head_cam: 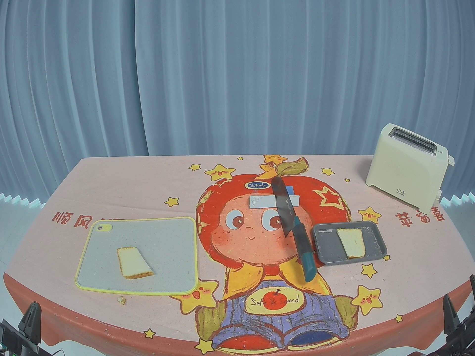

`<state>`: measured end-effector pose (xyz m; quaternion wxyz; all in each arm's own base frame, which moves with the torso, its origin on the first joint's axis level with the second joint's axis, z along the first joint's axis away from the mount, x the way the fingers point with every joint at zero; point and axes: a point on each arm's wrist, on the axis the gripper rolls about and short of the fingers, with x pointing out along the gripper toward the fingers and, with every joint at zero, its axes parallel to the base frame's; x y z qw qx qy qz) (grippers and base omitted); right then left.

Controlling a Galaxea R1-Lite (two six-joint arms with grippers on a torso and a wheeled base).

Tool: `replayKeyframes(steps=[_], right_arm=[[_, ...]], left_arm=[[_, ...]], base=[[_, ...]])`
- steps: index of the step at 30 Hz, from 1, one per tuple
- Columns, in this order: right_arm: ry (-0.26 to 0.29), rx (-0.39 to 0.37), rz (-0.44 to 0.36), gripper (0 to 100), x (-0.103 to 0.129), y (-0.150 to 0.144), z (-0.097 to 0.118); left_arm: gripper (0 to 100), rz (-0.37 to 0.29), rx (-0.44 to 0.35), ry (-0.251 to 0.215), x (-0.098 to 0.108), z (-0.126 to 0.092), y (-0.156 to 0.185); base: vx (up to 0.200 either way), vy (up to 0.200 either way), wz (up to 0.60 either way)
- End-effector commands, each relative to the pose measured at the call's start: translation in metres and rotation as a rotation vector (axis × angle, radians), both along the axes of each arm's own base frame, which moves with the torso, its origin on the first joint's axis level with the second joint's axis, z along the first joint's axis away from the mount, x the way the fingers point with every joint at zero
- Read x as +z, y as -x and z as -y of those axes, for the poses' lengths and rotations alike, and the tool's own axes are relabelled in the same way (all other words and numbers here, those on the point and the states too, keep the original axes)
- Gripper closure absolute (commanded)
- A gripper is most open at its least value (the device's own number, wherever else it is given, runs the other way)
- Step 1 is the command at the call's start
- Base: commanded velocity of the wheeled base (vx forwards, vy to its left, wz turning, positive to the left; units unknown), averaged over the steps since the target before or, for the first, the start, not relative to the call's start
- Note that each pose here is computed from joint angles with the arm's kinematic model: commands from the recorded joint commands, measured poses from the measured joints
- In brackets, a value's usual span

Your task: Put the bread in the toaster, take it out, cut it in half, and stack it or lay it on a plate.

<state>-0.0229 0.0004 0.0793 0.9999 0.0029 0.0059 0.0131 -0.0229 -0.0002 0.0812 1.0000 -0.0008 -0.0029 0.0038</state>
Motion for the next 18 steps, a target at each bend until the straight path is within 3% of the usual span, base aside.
replayKeyframes(steps=[1,7,8,18], right_arm=[[0.000,0.001,0.001,0,-0.0044,0.0001,0.0000],[0.000,0.000,0.001,0,-0.0044,0.0001,0.0000],[0.000,0.000,0.002,0,-0.0040,0.0002,0.0000],[0.000,0.001,0.002,0,-0.0040,0.0002,0.0000]], left_arm=[[100,-0.001,0.000,-0.002,-0.0052,0.0000,-0.0001],[100,-0.004,-0.006,0.000,-0.0055,0.0001,-0.0001],[0,-0.004,-0.005,0.001,-0.0055,0.0000,-0.0001],[0,-0.003,-0.002,0.000,-0.0054,0.0000,-0.0001]], base=[[0.000,0.000,0.00],[0.000,0.000,0.00],[0.000,0.000,0.00],[0.000,0.000,0.00]])
